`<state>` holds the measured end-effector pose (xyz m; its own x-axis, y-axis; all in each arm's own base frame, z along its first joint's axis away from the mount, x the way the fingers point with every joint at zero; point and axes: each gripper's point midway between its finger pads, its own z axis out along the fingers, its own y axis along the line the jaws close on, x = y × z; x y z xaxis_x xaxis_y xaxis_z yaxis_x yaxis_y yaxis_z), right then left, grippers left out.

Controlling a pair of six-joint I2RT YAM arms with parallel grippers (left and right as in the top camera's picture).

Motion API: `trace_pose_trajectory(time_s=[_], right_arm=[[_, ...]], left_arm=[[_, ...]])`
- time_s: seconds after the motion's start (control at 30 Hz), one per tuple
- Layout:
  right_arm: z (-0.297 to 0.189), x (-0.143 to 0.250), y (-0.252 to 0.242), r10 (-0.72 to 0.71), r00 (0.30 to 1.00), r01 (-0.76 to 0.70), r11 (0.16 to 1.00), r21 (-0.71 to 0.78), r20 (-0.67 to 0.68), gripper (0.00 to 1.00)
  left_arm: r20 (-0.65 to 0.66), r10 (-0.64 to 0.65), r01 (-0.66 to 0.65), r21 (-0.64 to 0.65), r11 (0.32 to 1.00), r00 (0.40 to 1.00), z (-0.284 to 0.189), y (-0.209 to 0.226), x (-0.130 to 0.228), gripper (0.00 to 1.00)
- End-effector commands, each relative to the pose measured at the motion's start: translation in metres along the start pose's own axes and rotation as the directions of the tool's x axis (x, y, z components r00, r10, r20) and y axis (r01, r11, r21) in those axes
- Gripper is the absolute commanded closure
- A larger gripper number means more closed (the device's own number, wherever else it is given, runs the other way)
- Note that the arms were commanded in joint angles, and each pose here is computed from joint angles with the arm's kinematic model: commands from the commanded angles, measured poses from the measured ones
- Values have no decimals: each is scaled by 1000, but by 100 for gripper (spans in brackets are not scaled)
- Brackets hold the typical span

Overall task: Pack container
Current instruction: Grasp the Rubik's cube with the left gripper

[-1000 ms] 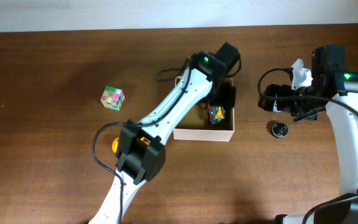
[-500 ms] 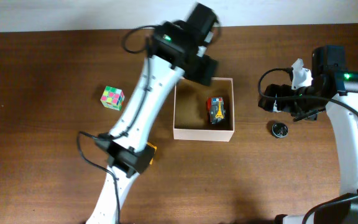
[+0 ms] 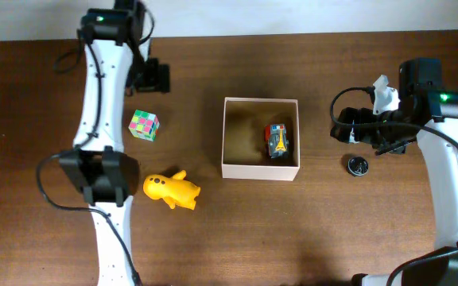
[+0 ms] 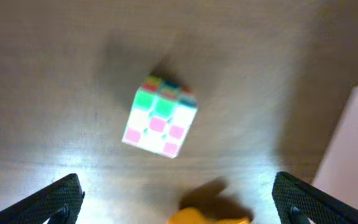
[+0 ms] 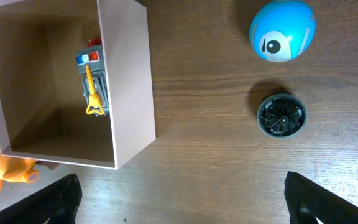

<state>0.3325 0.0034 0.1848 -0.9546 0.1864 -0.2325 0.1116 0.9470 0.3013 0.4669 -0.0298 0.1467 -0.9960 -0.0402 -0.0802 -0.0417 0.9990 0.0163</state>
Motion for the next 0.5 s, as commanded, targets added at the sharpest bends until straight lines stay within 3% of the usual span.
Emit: trace_pose_trajectory(time_s=[0.0,0.07,0.47], right_arm=[[-5,-5,-3,-5,1000,5,1000,14,18,1],[-5,-5,-3,-5,1000,5,1000,14,20,1],[-5,-7,-3,-7,1000,7,1000,14,25,1]], left_arm=[[-74,101,-99,40,994,992,18,7,12,1],[-85,171,-167,44,985,982,30,12,12,1],[-136,250,-246,52,968,959,98,15,19,0]])
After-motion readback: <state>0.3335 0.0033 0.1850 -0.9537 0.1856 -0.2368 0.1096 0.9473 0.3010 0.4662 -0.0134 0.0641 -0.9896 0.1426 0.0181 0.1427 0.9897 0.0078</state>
